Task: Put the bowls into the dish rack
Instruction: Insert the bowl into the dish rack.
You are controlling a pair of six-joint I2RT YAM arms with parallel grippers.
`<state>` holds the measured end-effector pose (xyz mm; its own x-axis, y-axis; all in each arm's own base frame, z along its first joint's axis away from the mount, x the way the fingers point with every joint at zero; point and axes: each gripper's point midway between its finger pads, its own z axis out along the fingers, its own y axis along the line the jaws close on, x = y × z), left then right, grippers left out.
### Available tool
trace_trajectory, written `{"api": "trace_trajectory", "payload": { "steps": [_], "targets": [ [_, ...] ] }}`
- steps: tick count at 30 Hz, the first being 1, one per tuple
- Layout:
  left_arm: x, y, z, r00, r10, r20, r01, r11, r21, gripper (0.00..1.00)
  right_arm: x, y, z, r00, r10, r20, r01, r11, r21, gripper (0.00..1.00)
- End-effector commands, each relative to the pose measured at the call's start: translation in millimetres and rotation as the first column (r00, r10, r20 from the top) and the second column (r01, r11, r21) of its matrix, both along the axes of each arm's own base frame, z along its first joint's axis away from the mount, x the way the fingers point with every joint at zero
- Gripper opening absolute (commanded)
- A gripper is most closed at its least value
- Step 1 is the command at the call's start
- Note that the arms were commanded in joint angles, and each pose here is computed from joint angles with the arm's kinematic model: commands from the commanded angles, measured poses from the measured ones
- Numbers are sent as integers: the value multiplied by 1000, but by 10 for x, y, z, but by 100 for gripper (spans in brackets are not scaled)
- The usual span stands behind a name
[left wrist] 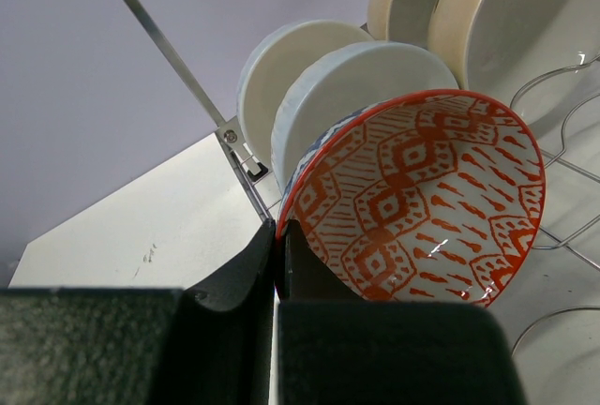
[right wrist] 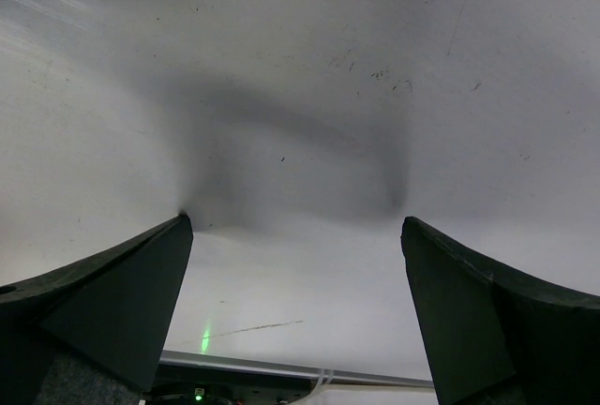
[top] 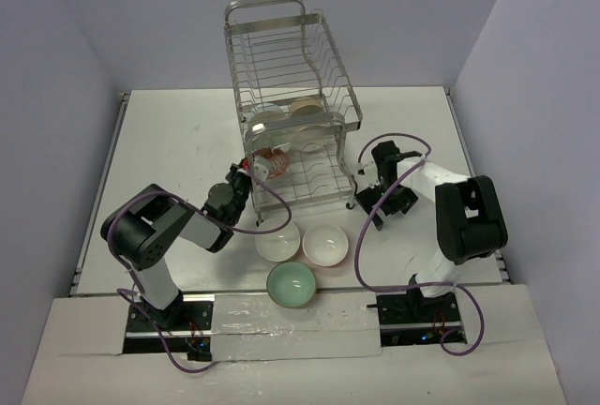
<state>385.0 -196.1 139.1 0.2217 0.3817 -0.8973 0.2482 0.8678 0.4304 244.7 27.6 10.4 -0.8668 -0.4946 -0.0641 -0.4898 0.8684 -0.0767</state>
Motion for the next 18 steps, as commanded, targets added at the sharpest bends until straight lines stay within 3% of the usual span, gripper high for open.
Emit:
{"api": "trace_trajectory", "payload": {
  "steps": [1,18],
  "targets": [
    [-194,-32,872,939,-15,344,68,988,-140,0,51,-133,-89,1000,-29,9,30,997,-74,100],
    [-318,-148,1060,921,-90,380,144,983,-116,0,61,-145,-87,999,-33,10,34,996,-83,100]
  ]
}}
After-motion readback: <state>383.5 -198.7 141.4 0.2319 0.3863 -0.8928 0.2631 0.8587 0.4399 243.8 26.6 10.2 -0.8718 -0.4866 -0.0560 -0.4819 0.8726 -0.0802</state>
